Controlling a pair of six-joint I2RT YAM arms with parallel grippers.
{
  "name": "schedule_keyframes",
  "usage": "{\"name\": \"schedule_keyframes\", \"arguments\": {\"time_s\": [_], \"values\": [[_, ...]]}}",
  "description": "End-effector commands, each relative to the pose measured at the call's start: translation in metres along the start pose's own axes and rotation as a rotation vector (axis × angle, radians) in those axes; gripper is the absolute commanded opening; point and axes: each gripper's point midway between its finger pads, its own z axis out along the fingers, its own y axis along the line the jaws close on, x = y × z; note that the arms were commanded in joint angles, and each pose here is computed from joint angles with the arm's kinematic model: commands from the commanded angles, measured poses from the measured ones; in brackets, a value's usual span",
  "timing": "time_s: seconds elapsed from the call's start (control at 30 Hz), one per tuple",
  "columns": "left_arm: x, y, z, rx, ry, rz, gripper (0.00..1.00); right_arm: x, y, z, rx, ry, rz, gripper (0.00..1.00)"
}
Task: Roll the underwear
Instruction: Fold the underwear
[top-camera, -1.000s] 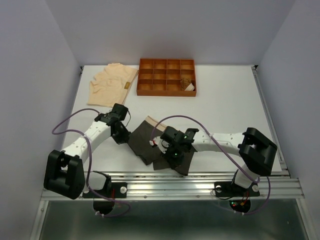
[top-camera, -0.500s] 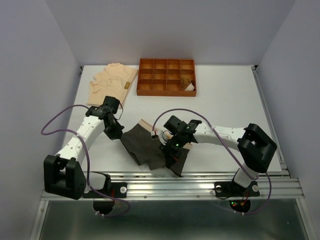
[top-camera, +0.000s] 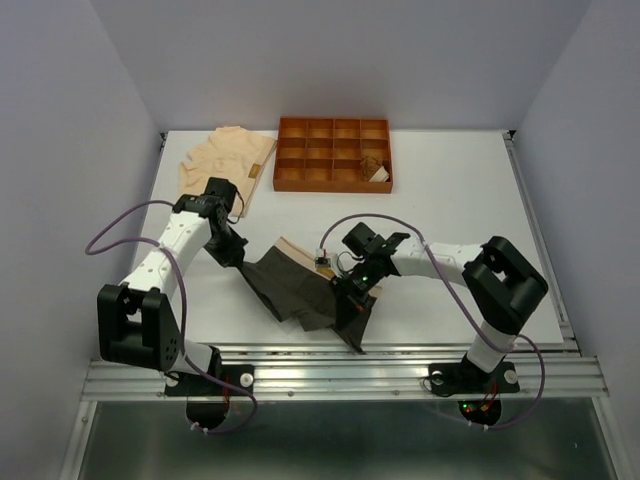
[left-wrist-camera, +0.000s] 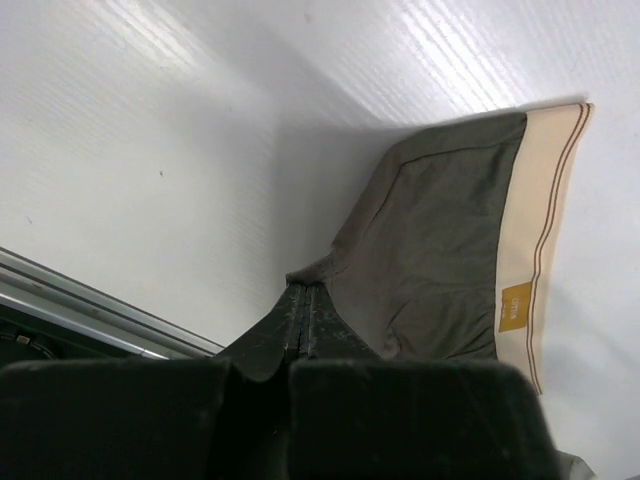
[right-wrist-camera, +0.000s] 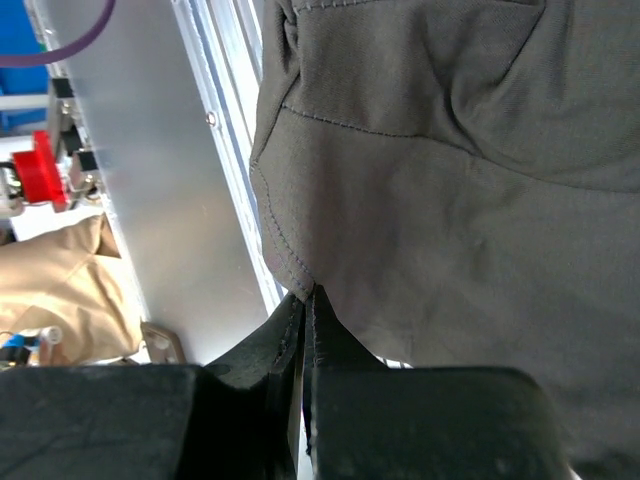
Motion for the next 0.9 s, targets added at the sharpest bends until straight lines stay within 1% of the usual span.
{"name": "schedule_keyframes", "arguments": {"time_s": [0.0,0.3,0.37,0.5,0.67,0.77,0.87], "values": [[-0.009,-0.005,-0.007,-0.016,-0.005,-0.003,0.00,-0.017,0.002,-0.002,-0.065,-0.034,0.004,0.01],[-0.022,-0.023,-0.003,-0.025,-0.001,-0.004,0.00,-0.030,-0.015,-0.012,-0.069,-0.075,0.057,0.01],[-0.025,-0.026,-0.003,-0.037,0.000,-0.002,0.00,-0.035,-0.018,-0.017,-0.065,-0.092,0.094,0.01],[-0.032,-0.031,-0.005,-0.049,-0.015,-0.014,0.00,-0.045,-0.020,-0.022,-0.066,-0.110,0.097,0.01],[-0.041,-0.043,0.002,-0.068,-0.008,-0.018,0.00,-0.052,-0.032,-0.025,-0.062,-0.124,0.140,0.01],[-0.044,-0.051,0.008,-0.071,0.004,-0.017,0.00,-0.053,-0.049,-0.025,-0.026,-0.127,0.180,0.01],[-0.049,-0.060,0.010,-0.061,0.004,-0.026,0.00,-0.055,-0.059,-0.027,-0.029,-0.134,0.207,0.02]]}}
